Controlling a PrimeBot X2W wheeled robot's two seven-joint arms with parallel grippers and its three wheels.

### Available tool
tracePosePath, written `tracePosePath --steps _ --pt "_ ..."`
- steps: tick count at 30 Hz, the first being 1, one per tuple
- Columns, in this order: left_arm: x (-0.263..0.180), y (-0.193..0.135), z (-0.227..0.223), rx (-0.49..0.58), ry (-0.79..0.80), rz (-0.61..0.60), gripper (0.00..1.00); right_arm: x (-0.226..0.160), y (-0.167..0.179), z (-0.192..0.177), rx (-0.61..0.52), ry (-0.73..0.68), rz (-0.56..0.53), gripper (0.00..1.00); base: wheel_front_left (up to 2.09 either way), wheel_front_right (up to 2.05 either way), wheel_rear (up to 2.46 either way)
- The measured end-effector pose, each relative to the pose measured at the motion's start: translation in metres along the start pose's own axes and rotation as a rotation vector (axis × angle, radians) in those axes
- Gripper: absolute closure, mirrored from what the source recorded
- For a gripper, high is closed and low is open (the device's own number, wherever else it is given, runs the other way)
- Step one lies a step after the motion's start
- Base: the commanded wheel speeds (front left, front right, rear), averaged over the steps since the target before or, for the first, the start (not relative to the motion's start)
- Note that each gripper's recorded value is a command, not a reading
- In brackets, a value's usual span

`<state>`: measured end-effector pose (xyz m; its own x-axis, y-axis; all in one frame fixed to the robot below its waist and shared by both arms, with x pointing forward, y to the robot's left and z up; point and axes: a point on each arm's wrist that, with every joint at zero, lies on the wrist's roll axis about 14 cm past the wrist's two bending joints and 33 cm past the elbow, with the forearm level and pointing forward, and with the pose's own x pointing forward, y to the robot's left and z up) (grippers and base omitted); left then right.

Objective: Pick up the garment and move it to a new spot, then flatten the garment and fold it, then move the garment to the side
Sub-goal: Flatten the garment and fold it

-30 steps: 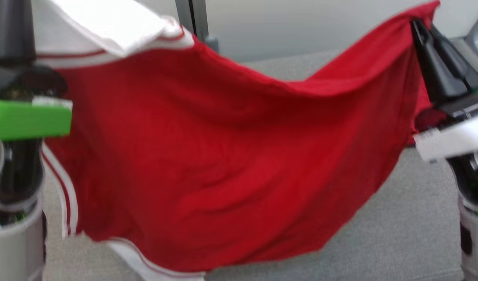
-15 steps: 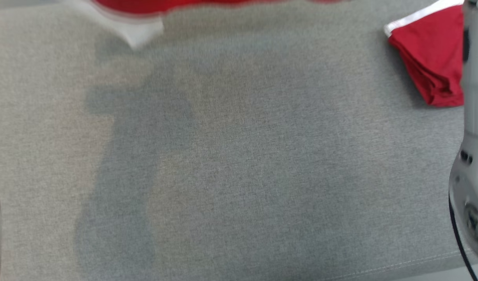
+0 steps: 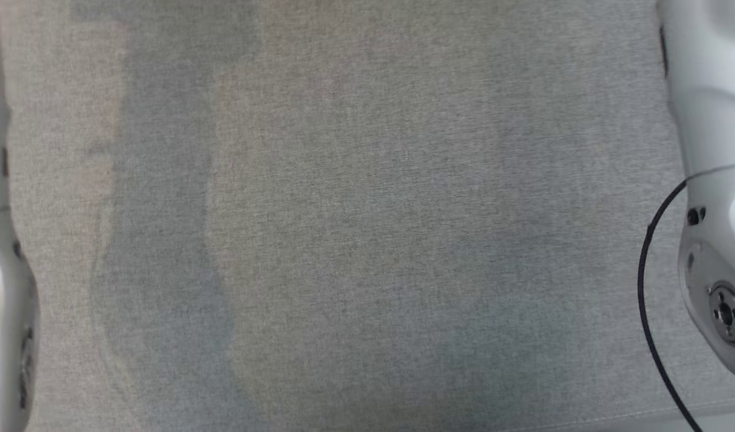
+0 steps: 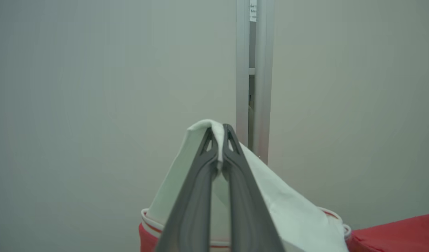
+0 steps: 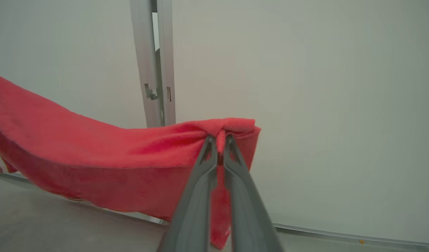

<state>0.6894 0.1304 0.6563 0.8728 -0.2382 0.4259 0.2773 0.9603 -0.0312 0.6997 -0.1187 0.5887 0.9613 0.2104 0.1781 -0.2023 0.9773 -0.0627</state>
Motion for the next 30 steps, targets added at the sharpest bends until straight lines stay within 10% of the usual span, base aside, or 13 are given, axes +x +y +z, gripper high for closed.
tracePosePath --steps 11,30 --pt "-0.085 0.004 -0.077 -0.163 0.148 0.065 1.00 -0.042 0.035 -0.101 0.080 0.186 0.065 1.00 0.00 0.00 0.00" --pt "-0.259 -0.009 -0.025 -0.303 0.167 0.278 1.00 -0.171 0.023 -0.077 0.211 0.168 -0.003 1.00 0.00 0.00 0.00"
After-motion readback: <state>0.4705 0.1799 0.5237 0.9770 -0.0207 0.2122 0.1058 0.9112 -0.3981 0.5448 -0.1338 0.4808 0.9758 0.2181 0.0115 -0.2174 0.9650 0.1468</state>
